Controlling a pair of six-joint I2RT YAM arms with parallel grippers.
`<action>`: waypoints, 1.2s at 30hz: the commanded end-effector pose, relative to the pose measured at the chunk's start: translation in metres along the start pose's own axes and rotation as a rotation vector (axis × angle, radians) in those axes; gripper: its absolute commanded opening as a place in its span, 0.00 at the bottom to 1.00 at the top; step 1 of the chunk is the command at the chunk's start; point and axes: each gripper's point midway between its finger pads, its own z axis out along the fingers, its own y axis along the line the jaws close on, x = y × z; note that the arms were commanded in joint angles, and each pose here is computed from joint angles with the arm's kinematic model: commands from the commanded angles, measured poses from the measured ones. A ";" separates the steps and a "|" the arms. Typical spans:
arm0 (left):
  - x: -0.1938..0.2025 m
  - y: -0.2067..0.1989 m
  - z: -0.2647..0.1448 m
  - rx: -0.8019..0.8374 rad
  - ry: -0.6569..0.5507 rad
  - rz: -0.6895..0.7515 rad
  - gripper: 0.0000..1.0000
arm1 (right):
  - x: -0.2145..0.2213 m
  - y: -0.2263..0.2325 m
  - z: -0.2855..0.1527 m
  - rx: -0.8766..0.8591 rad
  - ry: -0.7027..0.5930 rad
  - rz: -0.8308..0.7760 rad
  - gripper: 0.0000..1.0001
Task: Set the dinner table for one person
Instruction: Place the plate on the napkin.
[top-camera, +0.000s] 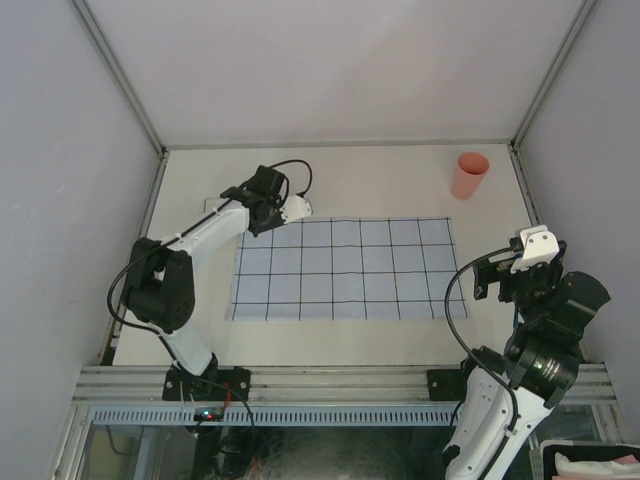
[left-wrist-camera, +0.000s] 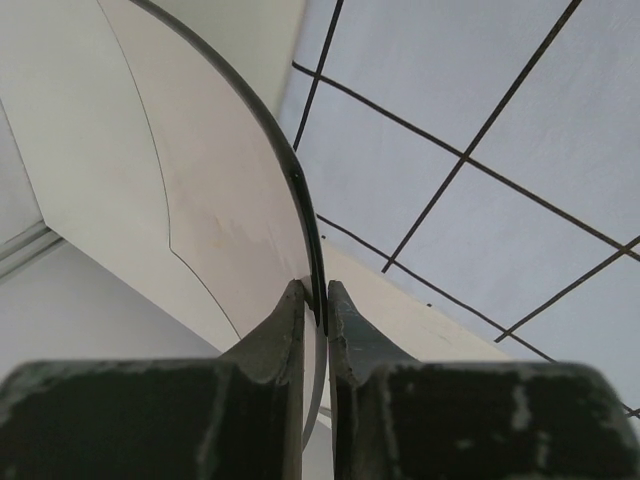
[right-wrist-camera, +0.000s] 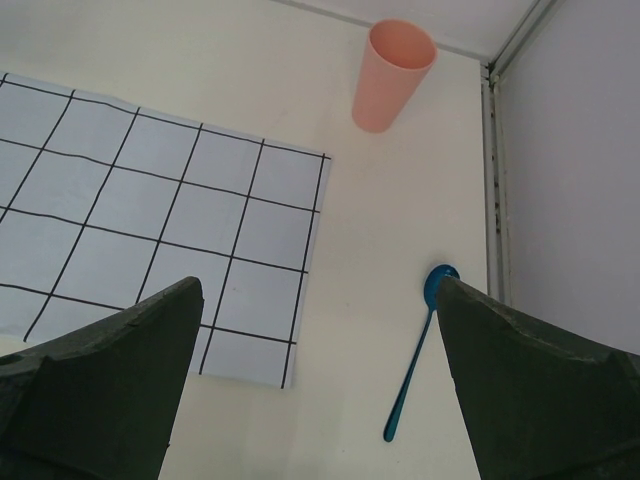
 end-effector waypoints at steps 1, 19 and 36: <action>-0.023 0.000 -0.008 0.002 -0.065 -0.008 0.00 | -0.003 -0.005 0.002 0.012 -0.004 -0.013 1.00; -0.074 -0.042 -0.007 0.076 -0.133 0.065 0.00 | -0.002 -0.007 0.002 0.022 0.002 -0.021 1.00; -0.122 -0.073 0.004 0.125 -0.177 0.127 0.00 | 0.002 -0.009 0.003 0.028 0.015 -0.019 1.00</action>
